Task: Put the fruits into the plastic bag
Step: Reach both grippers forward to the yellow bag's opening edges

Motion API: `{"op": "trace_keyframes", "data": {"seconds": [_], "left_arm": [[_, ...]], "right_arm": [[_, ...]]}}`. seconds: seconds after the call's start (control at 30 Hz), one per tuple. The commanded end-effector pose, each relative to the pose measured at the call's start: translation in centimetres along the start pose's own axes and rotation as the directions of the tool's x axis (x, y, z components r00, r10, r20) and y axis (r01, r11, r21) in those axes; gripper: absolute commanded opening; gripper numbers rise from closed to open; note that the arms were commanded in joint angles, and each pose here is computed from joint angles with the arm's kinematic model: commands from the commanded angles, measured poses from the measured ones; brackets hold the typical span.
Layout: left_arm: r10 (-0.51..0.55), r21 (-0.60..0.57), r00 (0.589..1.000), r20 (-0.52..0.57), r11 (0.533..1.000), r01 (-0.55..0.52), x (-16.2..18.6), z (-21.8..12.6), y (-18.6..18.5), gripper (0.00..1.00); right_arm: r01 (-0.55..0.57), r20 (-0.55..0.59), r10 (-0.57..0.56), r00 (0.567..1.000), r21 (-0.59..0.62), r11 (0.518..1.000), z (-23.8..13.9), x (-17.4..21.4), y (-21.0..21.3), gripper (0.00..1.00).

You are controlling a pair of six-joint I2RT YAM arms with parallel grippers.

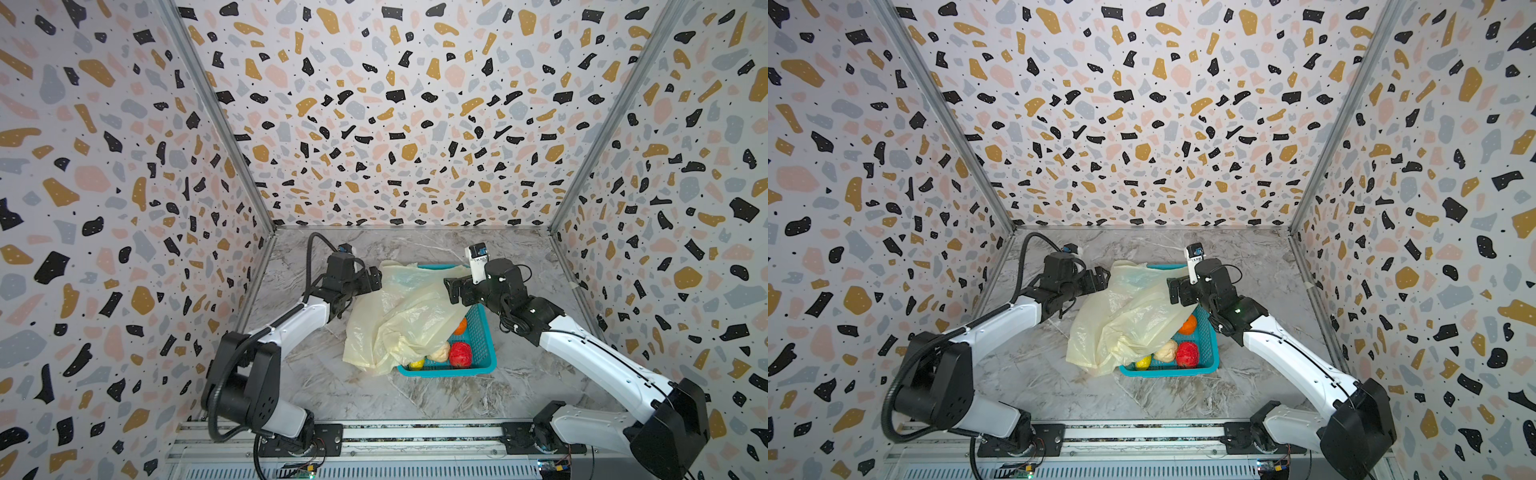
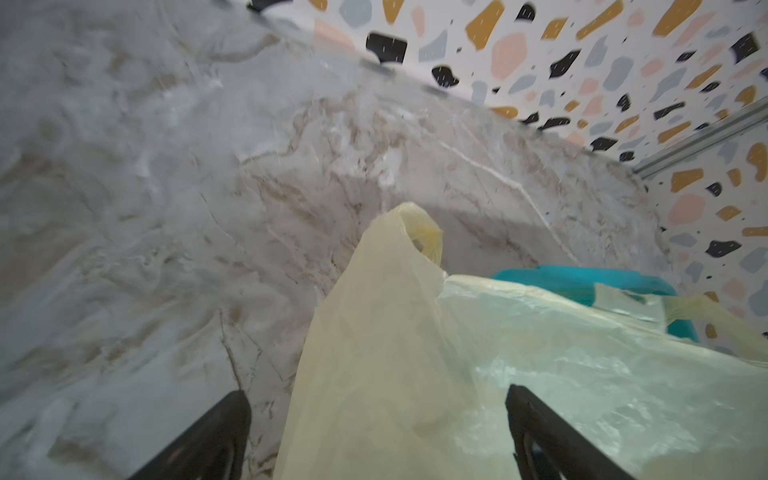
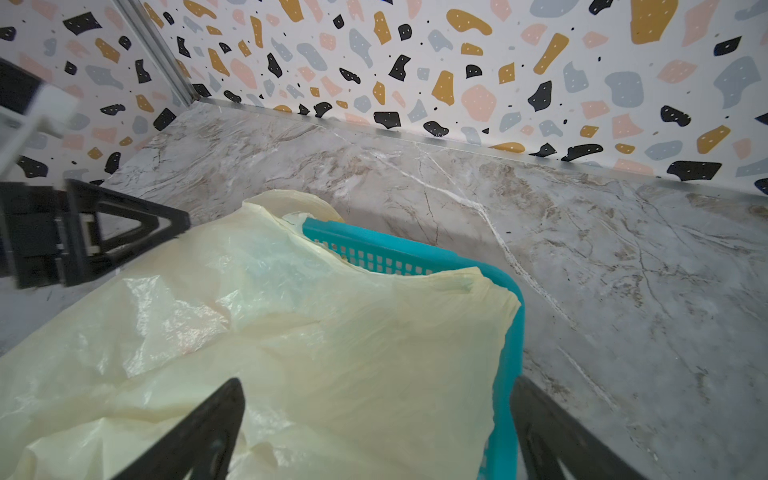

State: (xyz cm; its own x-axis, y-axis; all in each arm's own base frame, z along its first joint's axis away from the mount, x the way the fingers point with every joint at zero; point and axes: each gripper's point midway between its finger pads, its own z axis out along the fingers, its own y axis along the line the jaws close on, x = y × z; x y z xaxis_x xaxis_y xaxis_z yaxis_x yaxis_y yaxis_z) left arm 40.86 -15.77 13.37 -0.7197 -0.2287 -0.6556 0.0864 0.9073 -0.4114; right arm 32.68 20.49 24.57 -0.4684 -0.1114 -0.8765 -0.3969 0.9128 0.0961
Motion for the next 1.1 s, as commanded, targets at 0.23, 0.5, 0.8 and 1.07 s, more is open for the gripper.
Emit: {"op": "trace_keyframes", "data": {"seconds": [0.23,0.5,0.8,1.07], "left_arm": [[0.112,0.195,0.982,-0.153,0.977,-0.081,3.0,1.2,-4.6,0.12],[0.328,0.212,0.935,0.137,0.912,-0.352,-1.9,-5.2,-9.2,0.00],[0.595,0.118,0.625,0.505,0.670,-0.733,-3.1,-17.3,-12.2,0.00],[0.674,0.109,0.492,0.551,0.526,-0.843,-0.5,-20.9,-12.4,0.00]], "right_arm": [[0.000,-0.014,0.001,1.000,0.062,0.998,-2.8,1.9,-1.8,0.99],[-0.006,0.023,0.005,1.000,0.042,0.999,-4.1,0.5,-1.4,0.98],[0.073,0.158,-0.042,0.987,-0.201,0.977,-7.3,-3.4,2.9,0.98],[0.229,0.300,-0.072,0.951,-0.529,0.817,-11.7,-5.2,9.3,0.94]]}}
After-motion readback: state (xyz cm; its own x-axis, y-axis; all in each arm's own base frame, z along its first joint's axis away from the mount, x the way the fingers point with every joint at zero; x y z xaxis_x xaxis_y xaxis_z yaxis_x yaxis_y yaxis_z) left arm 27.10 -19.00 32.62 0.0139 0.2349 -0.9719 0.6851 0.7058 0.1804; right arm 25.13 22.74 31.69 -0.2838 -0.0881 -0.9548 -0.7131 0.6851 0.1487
